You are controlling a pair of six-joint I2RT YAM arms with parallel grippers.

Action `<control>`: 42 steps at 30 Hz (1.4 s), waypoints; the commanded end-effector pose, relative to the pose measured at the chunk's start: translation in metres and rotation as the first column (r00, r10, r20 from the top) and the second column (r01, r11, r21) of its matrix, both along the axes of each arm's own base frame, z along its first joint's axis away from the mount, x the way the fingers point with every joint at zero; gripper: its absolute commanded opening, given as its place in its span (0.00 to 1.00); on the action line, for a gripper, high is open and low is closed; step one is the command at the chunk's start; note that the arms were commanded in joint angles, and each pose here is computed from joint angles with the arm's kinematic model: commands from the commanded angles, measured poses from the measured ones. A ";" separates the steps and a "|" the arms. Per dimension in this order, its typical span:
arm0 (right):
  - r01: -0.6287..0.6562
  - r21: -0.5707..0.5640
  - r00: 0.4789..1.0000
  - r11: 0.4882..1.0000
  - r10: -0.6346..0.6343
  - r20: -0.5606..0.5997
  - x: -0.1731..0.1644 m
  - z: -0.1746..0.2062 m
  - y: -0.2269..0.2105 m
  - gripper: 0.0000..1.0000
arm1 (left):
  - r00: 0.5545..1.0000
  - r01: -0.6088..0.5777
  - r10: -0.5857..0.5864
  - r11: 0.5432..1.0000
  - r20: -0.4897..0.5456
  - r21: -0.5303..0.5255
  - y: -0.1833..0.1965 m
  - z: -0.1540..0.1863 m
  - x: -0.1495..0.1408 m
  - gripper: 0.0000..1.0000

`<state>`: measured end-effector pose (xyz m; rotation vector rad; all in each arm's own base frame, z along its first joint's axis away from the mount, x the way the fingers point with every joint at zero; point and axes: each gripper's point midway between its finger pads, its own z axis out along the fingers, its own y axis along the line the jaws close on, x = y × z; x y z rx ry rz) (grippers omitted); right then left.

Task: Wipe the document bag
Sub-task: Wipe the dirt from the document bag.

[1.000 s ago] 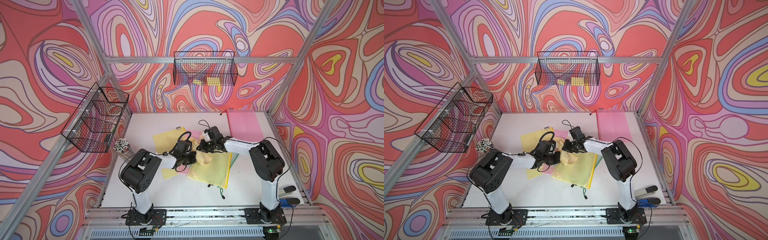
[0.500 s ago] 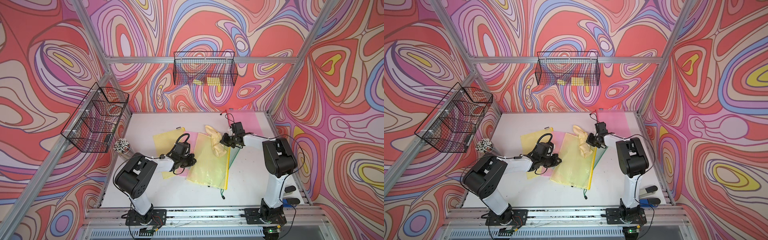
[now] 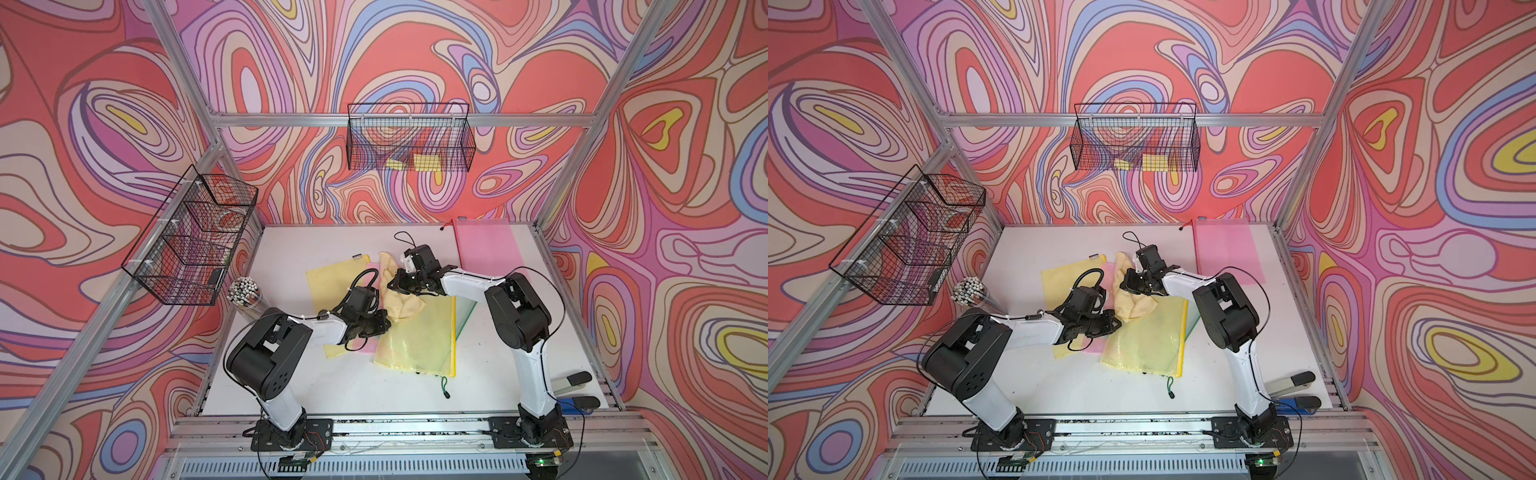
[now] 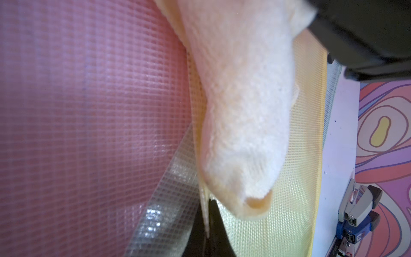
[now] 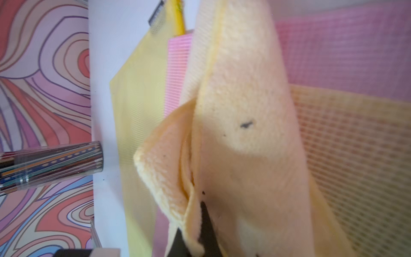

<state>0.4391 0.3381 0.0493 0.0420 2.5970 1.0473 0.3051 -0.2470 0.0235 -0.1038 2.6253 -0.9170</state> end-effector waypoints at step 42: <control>0.238 -0.231 0.953 0.943 -0.273 -0.129 -0.100 -0.030 -0.170 0.00 | 1.000 -0.011 0.011 0.999 -0.004 0.034 0.003 0.007 0.007 0.00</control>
